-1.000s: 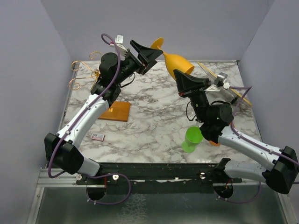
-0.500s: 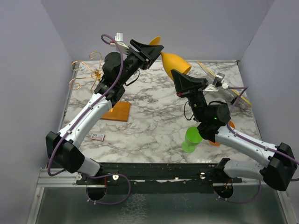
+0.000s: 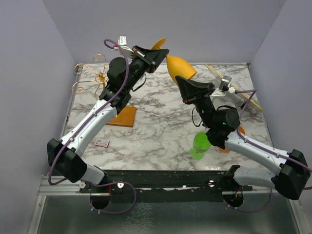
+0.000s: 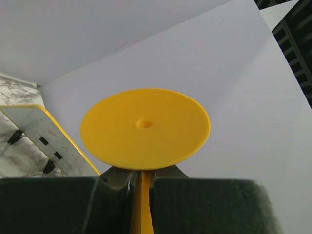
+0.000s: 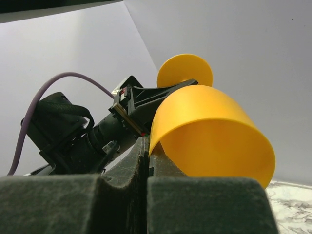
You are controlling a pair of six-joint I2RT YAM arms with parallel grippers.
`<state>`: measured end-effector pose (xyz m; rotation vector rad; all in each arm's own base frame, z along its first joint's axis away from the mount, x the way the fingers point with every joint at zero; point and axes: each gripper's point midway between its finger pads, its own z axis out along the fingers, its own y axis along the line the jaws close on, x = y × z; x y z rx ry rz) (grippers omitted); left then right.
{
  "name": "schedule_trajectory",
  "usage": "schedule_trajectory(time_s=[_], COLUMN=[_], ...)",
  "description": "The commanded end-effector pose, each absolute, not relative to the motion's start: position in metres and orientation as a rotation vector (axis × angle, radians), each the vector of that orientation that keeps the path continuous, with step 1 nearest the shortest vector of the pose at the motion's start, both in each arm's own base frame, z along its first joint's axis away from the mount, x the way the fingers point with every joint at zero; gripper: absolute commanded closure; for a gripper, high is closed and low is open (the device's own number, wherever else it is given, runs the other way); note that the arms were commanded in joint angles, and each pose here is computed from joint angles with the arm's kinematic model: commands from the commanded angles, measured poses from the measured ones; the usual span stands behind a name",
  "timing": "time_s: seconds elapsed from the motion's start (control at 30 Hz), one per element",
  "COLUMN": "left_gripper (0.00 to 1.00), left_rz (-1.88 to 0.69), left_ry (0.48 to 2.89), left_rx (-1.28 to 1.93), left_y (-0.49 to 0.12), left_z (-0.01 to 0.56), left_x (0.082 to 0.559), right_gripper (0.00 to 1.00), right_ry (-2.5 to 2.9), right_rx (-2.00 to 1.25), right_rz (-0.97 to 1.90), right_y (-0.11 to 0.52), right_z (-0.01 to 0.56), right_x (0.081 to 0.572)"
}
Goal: Place the wine glass upside down on the wine glass rack
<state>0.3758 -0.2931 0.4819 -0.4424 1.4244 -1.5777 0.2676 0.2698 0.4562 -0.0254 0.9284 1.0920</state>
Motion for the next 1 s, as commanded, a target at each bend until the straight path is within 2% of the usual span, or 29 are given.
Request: schedule_trajectory(time_s=[0.0, 0.03, 0.1, 0.17, 0.2, 0.5, 0.7, 0.97], left_gripper=[1.0, 1.0, 1.0, 1.0, 1.0, 1.0, 1.0, 1.0], left_rz=[-1.483, -1.468, -1.432, -1.383, -1.352, -1.119, -0.899, -0.691], left_ry=[1.307, 1.301, 1.294, 1.286, 1.282, 1.198, 1.201, 1.156], left_rx=[-0.433, -0.415, -0.38, -0.334, -0.307, 0.301, 0.488, 0.602], left_y=[-0.271, -0.27, -0.267, -0.264, -0.263, -0.291, -0.288, -0.276], left_z=[0.499, 0.5, 0.499, 0.497, 0.497, 0.524, 0.517, 0.508], left_x=[0.377, 0.376, 0.374, 0.371, 0.37, 0.343, 0.347, 0.351], right_gripper=[0.94, 0.84, 0.52, 0.34, 0.3, 0.22, 0.2, 0.16], right_ry=[0.947, 0.966, 1.015, 1.057, 1.086, 1.405, 1.475, 1.442], right_rx=[-0.14, -0.132, -0.104, -0.093, -0.102, -0.207, -0.175, -0.189], right_rz=[1.157, 1.156, 1.147, 1.132, 1.115, 0.885, 0.852, 1.016], right_y=[0.281, 0.28, 0.276, 0.273, 0.272, 0.254, 0.245, 0.269], right_z=[0.452, 0.45, 0.444, 0.439, 0.437, 0.433, 0.44, 0.475], right_x=[0.245, 0.246, 0.249, 0.25, 0.25, 0.249, 0.249, 0.242])
